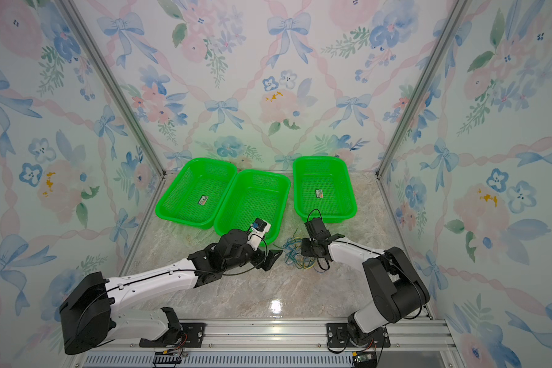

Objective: Untangle and sort cables by color
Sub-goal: Untie the cable.

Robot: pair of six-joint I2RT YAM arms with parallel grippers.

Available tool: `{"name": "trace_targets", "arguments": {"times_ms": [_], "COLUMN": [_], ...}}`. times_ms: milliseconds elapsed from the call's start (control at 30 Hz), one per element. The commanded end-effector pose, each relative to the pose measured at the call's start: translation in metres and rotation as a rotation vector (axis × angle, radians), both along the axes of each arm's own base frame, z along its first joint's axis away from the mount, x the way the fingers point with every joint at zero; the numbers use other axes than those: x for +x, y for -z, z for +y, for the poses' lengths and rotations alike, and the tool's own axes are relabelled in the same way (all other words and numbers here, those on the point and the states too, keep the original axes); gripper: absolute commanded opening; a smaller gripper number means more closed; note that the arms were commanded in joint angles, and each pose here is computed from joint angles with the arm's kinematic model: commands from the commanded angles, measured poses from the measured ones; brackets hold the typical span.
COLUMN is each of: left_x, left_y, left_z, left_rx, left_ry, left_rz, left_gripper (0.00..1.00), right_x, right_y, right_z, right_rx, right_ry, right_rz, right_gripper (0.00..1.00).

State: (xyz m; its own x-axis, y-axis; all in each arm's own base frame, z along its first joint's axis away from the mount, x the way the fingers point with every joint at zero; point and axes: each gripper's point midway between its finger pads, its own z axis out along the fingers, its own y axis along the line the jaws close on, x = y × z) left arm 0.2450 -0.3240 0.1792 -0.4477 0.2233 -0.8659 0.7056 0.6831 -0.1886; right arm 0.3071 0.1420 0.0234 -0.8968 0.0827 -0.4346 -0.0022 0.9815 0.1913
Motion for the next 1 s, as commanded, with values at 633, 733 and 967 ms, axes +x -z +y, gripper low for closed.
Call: {"name": "trace_targets", "arguments": {"times_ms": [633, 733, 967], "left_x": [0.019, 0.013, 0.006], "left_y": [-0.025, -0.018, -0.01], "left_z": [-0.004, -0.007, 0.003], "left_rx": [-0.1, -0.089, -0.025], "left_ry": [-0.008, 0.033, 0.066], "left_rz": [0.055, 0.072, 0.004], "left_gripper": [0.86, 0.86, 0.86], "right_x": [-0.07, -0.078, -0.084], "right_y": [-0.131, -0.13, -0.123], "right_z": [0.065, 0.071, 0.063], "right_rx": [-0.039, -0.044, -0.177], "right_ry": [-0.692, -0.738, -0.839], "right_rz": [-0.702, -0.721, -0.735], "right_gripper": [0.08, 0.09, 0.03]}}
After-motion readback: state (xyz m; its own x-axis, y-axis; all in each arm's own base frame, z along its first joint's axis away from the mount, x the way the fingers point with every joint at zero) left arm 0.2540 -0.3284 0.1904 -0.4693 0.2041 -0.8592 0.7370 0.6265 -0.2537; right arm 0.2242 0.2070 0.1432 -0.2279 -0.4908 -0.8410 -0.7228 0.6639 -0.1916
